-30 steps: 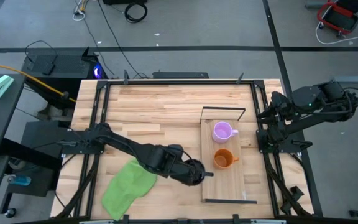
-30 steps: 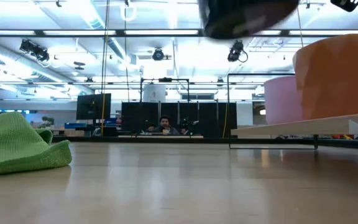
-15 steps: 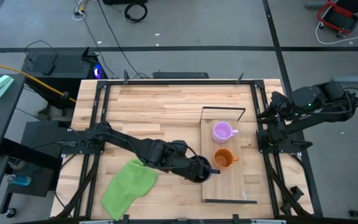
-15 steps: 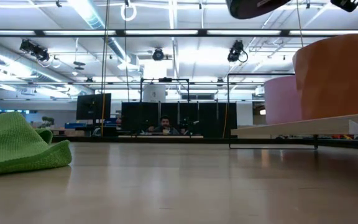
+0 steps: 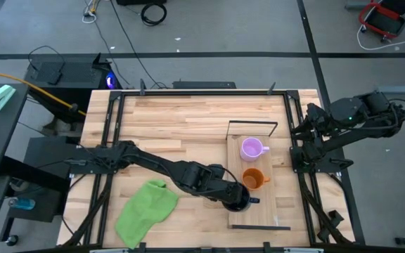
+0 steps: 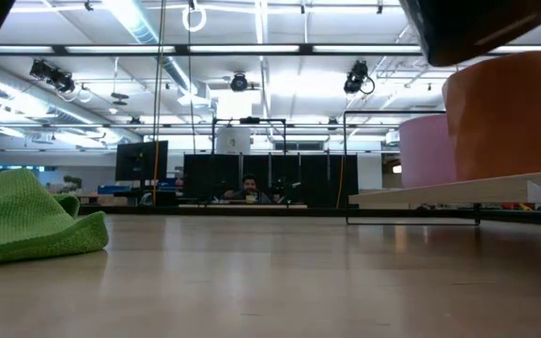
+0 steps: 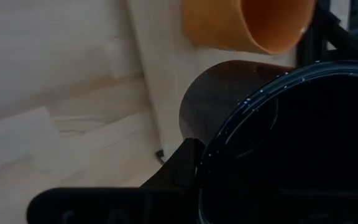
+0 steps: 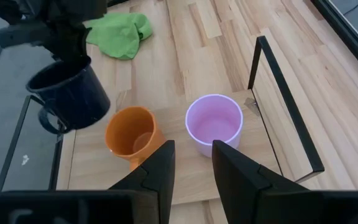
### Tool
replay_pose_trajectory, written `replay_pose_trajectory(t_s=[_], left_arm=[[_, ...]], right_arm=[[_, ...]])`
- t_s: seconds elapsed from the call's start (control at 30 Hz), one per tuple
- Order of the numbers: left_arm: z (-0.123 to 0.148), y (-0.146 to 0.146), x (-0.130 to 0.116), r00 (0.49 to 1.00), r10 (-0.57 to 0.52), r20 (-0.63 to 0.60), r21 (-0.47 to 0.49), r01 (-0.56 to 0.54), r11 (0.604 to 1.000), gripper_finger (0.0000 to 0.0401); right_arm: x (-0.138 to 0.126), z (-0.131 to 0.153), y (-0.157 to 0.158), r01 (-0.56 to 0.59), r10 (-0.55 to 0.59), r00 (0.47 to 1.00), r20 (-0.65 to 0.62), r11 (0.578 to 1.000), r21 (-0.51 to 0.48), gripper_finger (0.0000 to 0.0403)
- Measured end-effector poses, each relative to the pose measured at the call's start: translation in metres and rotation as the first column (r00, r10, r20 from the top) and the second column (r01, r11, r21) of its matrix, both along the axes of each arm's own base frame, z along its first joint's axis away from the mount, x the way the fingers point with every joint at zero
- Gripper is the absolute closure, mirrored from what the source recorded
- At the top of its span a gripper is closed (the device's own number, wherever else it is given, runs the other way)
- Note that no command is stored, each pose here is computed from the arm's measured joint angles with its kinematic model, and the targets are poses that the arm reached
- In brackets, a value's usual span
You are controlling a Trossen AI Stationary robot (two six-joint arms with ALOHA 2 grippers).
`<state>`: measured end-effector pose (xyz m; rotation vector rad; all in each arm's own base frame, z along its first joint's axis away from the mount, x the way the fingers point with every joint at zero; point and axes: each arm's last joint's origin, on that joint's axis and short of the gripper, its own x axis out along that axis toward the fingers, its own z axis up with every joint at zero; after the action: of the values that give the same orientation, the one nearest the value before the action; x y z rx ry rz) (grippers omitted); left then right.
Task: Stack small to large cups/mugs on shelf
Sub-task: Put the dark blue mug on the shelf
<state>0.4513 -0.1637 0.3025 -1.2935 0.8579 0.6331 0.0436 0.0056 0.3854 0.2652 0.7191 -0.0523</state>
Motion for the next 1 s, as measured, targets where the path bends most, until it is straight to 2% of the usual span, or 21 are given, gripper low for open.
replay_pose_trajectory(t_s=[0.23,0.53,0.77,0.87,1.0], left_arm=[[-0.016,-0.002,0.004,0.999,-0.003,-0.054,-0.002,0.003,1.0,0.0377],[-0.021,-0.002,0.001,0.994,-0.01,-0.109,0.002,0.011,1.0,0.0377],[-0.021,-0.002,0.001,0.993,-0.023,-0.12,-0.011,0.021,1.0,0.0377],[-0.021,-0.002,0.0,0.992,-0.035,-0.123,-0.018,0.033,0.999,0.0377],[-0.025,-0.003,0.003,0.991,-0.046,-0.127,-0.018,0.044,0.999,0.0377]], right_arm=[[0.0,0.0,0.0,-0.005,0.005,1.0,0.0,1.0,-0.006,0.0289],[0.001,0.0,0.001,-0.026,0.026,1.0,-0.004,1.0,-0.008,0.0289],[0.015,-0.012,0.009,-0.159,0.171,0.979,-0.109,0.981,0.111,0.0289],[0.028,-0.032,0.015,-0.218,0.254,0.951,-0.179,0.956,0.198,0.0289],[0.045,-0.055,0.023,-0.284,0.325,0.932,-0.161,0.929,0.236,0.0289]])
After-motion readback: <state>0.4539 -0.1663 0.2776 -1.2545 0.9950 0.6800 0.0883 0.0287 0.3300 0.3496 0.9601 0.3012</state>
